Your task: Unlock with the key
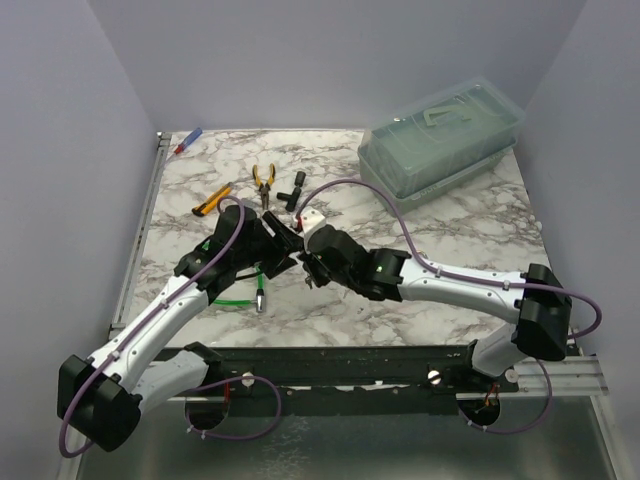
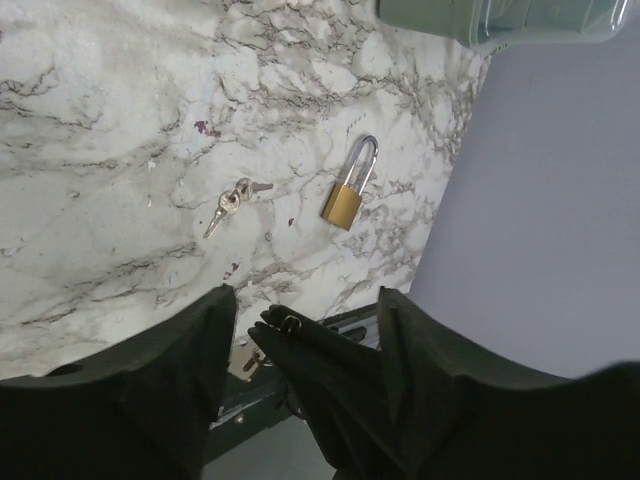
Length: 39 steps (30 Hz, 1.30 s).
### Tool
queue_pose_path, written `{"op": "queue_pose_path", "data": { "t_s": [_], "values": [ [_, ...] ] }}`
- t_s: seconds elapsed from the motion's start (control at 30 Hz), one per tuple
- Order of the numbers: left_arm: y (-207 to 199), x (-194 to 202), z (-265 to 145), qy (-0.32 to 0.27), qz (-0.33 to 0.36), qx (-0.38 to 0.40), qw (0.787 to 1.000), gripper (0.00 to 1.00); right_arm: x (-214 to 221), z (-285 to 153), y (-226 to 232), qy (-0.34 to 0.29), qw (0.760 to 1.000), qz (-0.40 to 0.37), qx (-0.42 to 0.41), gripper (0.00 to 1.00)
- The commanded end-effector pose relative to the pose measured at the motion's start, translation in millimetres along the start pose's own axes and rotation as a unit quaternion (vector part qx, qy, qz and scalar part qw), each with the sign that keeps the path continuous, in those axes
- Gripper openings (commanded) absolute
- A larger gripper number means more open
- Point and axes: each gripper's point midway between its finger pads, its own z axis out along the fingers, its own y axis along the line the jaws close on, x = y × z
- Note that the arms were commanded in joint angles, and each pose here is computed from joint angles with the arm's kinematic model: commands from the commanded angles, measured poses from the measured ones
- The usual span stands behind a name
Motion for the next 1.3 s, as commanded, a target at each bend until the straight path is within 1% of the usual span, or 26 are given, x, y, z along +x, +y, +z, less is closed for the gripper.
{"op": "queue_pose_path", "data": {
  "t_s": [0.0, 0.17, 0.27, 0.37, 0.47, 0.53, 0.6, 0.67, 0.77, 0.83, 0.9, 1.03, 1.17, 1.27],
  "values": [
    [-1, -5, -10, -0.02, -0.006, 0.006, 1.0, 0.71, -1, -10, 6, -0.025, 0.999, 0.039, -0.013, 0.0],
    [-5, -7, -17, -0.03, 0.018, 0.02, 0.999, 0.71, 3, -23, 7, -0.045, 0.996, 0.075, -0.032, 0.0],
    [-12, -7, -26, -0.035, 0.046, 0.039, 0.998, 0.64, -1, -34, 13, -0.068, 0.992, 0.089, -0.061, 0.0],
    [-20, -8, -37, -0.044, 0.089, 0.061, 0.993, 0.61, -8, -48, 25, -0.099, 0.984, 0.096, -0.112, 0.0],
    [-24, -8, -49, -0.059, 0.132, 0.085, 0.986, 0.6, -18, -66, 40, -0.132, 0.97, 0.098, -0.178, 0.0],
    [-31, -6, -59, -0.067, 0.162, 0.111, 0.978, 0.6, -20, -74, 44, -0.143, 0.961, 0.107, -0.212, 0.0],
    [-29, -11, -68, -0.089, 0.185, 0.109, 0.973, 0.62, -21, -79, 43, -0.144, 0.952, 0.125, -0.239, 0.0],
    [-13, -25, -72, -0.123, 0.187, 0.059, 0.973, 0.69, -22, -83, 40, -0.143, 0.943, 0.149, -0.263, 0.0],
    [27, -49, -71, -0.16, 0.184, -0.072, 0.967, 0.72, -23, -85, 32, -0.14, 0.936, 0.179, -0.268, 0.0],
    [57, -58, -68, -0.162, 0.178, -0.162, 0.957, 0.76, -23, -86, 29, -0.139, 0.935, 0.192, -0.266, 0.0],
    [79, -58, -58, -0.139, 0.179, -0.223, 0.948, 0.77, -21, -86, 29, -0.132, 0.934, 0.204, -0.263, 0.0],
    [113, -45, -34, -0.082, 0.171, -0.289, 0.938, 0.77, -14, -85, 30, -0.118, 0.931, 0.221, -0.266, 0.0],
    [143, -41, -20, -0.057, 0.165, -0.345, 0.922, 0.76, -3, -86, 29, -0.111, 0.928, 0.235, -0.266, 0.0],
    [153, -39, -9, -0.045, 0.16, -0.36, 0.918, 0.71, 4, -88, 26, -0.11, 0.928, 0.24, -0.262, 0.0]
  ]
}}
